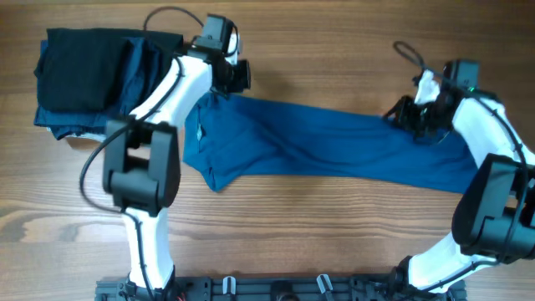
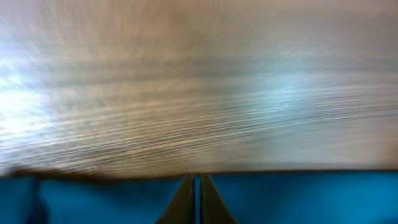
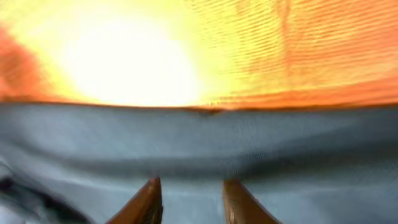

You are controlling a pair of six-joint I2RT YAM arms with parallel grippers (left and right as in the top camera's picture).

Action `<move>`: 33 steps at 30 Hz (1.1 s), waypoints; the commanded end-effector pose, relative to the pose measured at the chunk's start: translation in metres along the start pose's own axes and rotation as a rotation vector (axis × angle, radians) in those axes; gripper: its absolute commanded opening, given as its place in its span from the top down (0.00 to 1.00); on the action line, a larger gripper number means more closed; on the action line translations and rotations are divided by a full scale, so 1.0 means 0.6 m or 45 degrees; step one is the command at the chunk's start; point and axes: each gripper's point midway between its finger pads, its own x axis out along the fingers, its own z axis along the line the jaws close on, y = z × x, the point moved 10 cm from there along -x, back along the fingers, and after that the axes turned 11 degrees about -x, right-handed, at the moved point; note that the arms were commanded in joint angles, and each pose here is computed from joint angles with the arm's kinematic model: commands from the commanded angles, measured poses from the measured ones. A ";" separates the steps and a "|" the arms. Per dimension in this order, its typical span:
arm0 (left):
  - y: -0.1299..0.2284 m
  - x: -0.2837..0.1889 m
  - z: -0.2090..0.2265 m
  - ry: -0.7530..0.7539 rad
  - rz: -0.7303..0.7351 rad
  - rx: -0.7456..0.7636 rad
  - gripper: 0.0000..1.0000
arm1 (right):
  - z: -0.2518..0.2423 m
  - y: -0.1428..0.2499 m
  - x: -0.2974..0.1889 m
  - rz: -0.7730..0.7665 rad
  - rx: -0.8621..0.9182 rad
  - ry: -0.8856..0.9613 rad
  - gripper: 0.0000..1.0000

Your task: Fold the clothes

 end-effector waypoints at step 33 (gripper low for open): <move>0.153 0.138 -0.070 -0.051 0.448 0.142 0.96 | -0.085 0.059 0.060 -0.267 -0.067 0.536 0.96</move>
